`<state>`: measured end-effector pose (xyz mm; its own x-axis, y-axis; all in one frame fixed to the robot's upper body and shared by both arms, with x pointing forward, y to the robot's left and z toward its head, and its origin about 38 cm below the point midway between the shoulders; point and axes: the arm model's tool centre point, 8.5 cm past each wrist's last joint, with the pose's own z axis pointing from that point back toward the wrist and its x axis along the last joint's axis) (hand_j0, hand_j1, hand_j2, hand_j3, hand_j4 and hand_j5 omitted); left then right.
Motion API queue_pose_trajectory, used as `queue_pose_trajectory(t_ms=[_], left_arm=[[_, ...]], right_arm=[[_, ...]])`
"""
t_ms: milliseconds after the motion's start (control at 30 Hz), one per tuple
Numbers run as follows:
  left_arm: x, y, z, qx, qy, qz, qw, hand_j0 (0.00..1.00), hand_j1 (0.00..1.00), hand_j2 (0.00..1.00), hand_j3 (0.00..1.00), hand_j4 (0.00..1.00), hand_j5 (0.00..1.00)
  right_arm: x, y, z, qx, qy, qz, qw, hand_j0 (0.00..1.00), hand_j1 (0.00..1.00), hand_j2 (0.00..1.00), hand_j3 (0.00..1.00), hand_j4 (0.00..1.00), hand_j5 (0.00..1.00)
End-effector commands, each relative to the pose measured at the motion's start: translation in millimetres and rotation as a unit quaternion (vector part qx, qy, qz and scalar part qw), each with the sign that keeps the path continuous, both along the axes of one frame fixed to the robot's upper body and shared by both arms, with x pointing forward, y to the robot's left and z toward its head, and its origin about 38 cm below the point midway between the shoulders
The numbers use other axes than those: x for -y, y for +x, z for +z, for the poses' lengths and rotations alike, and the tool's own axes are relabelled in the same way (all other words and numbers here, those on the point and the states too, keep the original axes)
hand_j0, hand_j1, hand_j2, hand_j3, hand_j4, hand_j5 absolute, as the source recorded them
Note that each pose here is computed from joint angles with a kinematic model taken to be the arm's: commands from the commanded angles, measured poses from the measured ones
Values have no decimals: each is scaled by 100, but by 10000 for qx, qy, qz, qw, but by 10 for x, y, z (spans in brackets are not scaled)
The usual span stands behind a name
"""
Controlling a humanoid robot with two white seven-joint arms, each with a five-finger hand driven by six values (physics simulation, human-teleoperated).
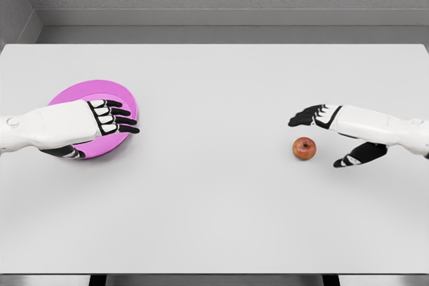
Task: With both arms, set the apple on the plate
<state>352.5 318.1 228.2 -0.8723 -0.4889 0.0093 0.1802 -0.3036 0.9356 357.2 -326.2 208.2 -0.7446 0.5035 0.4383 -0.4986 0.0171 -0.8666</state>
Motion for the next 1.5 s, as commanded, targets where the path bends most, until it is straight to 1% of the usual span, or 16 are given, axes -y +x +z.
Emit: queue_pose_trajectory(t_ms=[0, 100, 200, 300, 400, 533, 567, 633, 667, 833, 967, 1200, 1333, 1433, 1467], left_arm=[[-3, 1, 7, -8, -25, 12, 10000, 100, 100, 100, 100, 100, 100], [-7, 3, 4, -7, -17, 18, 10000, 100, 100, 100, 100, 100, 100], [-3, 4, 1, -11, -17, 15, 10000, 100, 100, 100, 100, 100, 100], [-1, -2, -28, -83, 84, 6, 9999, 100, 100, 100, 100, 100, 100], [-1, -2, -28, -83, 84, 6, 9999, 100, 100, 100, 100, 100, 100], [4, -1, -31, -87, 84, 2, 9999, 100, 100, 100, 100, 100, 100], [4, -1, -31, -87, 84, 2, 9999, 100, 100, 100, 100, 100, 100], [8, -1, -32, -87, 77, -2, 9999, 100, 100, 100, 100, 100, 100], [8, -1, -32, -87, 77, -2, 9999, 100, 100, 100, 100, 100, 100], [38, -2, -55, -110, 66, -34, 9999, 100, 100, 100, 100, 100, 100], [41, -7, -70, -131, 71, -41, 9999, 100, 100, 100, 100, 100, 100], [77, 13, -116, -202, 104, -56, 9997, 100, 100, 100, 100, 100, 100], [87, 14, -111, -193, 95, -68, 9997, 100, 100, 100, 100, 100, 100], [92, 18, -117, -199, 91, -68, 9997, 100, 100, 100, 100, 100, 100], [92, 15, -122, -206, 91, -68, 9997, 100, 100, 100, 100, 100, 100]], right_arm=[[-26, -16, -62, -126, 34, 29, 9999, 100, 100, 100, 100, 100, 100], [-20, -5, -155, -265, -4, 12, 9996, 100, 100, 100, 100, 100, 100], [-31, 19, -169, -277, 15, 5, 9996, 100, 100, 100, 100, 100, 100], [47, 62, -255, -383, 12, -157, 9991, 100, 100, 100, 100, 100, 100], [71, 111, -248, -362, 25, -224, 9991, 100, 100, 100, 100, 100, 100], [-32, 134, -337, -428, 207, -199, 9987, 100, 100, 100, 100, 100, 100], [-41, 141, -336, -424, 218, -195, 9987, 100, 100, 100, 100, 100, 100], [-31, 200, -378, -466, 258, -275, 9982, 100, 100, 100, 100, 100, 100], [-58, 208, -418, -516, 268, -259, 9980, 100, 100, 100, 100, 100, 100], [-89, 213, -431, -530, 285, -231, 9979, 100, 100, 100, 100, 100, 100], [-48, 232, -525, -652, 274, -329, 9970, 100, 100, 100, 100, 100, 100], [-44, 260, -603, -735, 335, -413, 9959, 100, 100, 100, 100, 100, 100], [-21, 270, -614, -751, 326, -451, 9956, 100, 100, 100, 100, 100, 100], [-16, 293, -588, -708, 303, -457, 9960, 100, 100, 100, 100, 100, 100], [-13, 296, -614, -735, 309, -479, 9957, 100, 100, 100, 100, 100, 100]])
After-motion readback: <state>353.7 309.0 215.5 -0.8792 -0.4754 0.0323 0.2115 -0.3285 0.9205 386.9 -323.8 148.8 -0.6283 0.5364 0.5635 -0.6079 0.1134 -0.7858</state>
